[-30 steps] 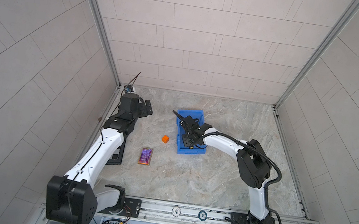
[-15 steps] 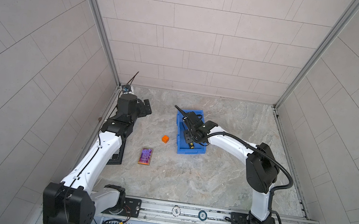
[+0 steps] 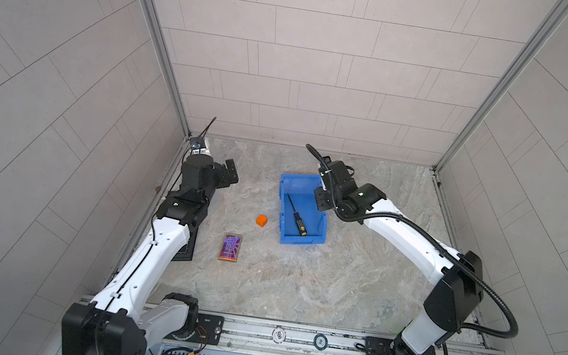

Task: Put the screwdriver in the bin
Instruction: Place the screwdriver into the bin.

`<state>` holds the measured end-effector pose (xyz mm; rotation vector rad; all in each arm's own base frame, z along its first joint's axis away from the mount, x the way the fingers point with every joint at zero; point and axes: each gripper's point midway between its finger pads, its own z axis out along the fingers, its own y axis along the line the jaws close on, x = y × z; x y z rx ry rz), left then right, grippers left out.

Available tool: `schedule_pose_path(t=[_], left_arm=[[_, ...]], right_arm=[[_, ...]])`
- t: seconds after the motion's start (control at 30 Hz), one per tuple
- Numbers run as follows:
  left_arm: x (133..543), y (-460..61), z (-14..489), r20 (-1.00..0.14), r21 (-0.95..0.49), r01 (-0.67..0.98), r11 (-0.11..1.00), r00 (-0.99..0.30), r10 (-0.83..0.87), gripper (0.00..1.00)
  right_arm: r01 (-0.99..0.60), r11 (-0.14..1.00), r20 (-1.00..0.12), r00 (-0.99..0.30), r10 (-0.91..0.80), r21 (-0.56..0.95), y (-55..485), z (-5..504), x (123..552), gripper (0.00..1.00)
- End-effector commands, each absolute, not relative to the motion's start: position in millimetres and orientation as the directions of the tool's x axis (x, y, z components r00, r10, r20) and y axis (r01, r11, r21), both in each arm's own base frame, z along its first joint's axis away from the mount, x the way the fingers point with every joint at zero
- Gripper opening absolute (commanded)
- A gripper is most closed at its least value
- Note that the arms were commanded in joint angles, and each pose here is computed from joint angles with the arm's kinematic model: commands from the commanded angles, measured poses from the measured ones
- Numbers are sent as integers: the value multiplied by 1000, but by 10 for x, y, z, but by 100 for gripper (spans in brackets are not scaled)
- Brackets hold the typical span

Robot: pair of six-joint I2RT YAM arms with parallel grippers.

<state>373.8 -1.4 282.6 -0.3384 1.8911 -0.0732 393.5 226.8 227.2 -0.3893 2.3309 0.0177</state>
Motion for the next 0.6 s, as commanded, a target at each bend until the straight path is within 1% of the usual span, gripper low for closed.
schedule_pose_path(t=[0.0, 0.17, 0.3, 0.33, 0.37, 0.43, 0.47, 0.5, 0.57], left_arm=[[3695, 49, 2942, -939, -185, -206, 961, -252, -235, 100], [3652, -44, 3032, -958, -169, -129, 977, -211, -193, 100], [3611, -7, 3052, -976, -141, -131, 981, -150, -160, 100], [3599, 11, 3055, -980, -126, -136, 983, -134, -144, 99], [3587, 36, 3049, -984, -115, -147, 982, -120, -133, 99], [3543, 86, 3059, -988, -110, -173, 979, -84, -126, 99], [3515, 101, 3075, -989, -118, -179, 977, -64, -131, 100], [3490, 105, 3083, -988, -132, -180, 975, -49, -143, 99], [3417, 139, 3075, -984, -170, -193, 966, -25, -178, 99]], right_arm=[[-233, 961, -694, -667, -271, -152, 1861, 2385, 3886, 38], [-136, 980, -710, -675, -201, -148, 1259, 2425, 3818, 46], [-60, 989, -722, -677, -141, -136, 812, 2369, 3742, 53], [-46, 989, -729, -672, -132, -137, 699, 2335, 3733, 57], [-33, 990, -740, -661, -126, -139, 588, 2288, 3735, 64], [14, 991, -758, -646, -92, -132, 361, 2162, 3729, 81], [53, 991, -763, -643, -62, -125, 229, 2101, 3714, 87], [87, 989, -771, -636, -38, -121, 123, 2061, 3694, 98], [162, 982, -795, -606, 22, -96, -74, 1990, 3645, 99]])
